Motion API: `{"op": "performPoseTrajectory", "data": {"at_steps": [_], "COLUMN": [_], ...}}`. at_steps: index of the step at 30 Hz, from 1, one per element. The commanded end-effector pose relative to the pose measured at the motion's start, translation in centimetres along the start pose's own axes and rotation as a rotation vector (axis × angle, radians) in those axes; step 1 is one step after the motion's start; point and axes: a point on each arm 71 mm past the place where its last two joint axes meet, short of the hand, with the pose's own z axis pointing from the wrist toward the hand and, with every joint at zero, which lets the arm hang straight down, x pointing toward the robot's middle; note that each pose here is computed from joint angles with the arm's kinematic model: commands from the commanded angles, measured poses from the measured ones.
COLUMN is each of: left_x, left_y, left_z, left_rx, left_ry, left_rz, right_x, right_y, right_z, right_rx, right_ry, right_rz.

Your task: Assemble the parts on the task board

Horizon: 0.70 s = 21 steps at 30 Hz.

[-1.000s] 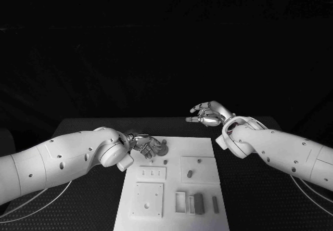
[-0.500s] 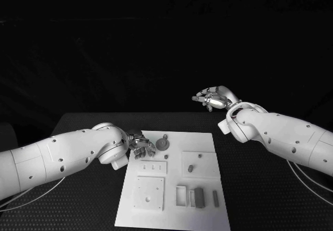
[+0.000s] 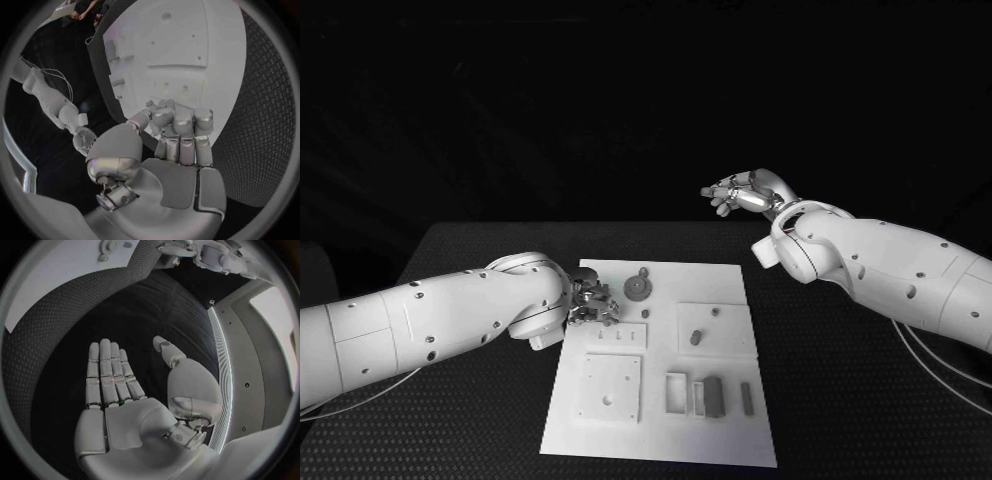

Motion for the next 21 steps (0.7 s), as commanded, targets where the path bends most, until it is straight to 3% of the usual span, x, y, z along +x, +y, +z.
{"op": "performPoseTrajectory", "data": {"at_steps": [1, 21], "left_x": [0.42, 1.53], "left_y": [-0.07, -0.68], "left_z": [-0.1, 0.25], "left_rx": [-0.027, -0.012], "left_ry": [0.001, -0.003], "left_rz": [0.05, 0.051], "right_x": [0.5, 0.9], "right_y": [0.1, 0.3], "right_z": [0.1, 0.1], "right_rx": [-0.002, -0.01], "right_ry": [0.06, 0.082], "right_rz": [0.098, 0.085]}}
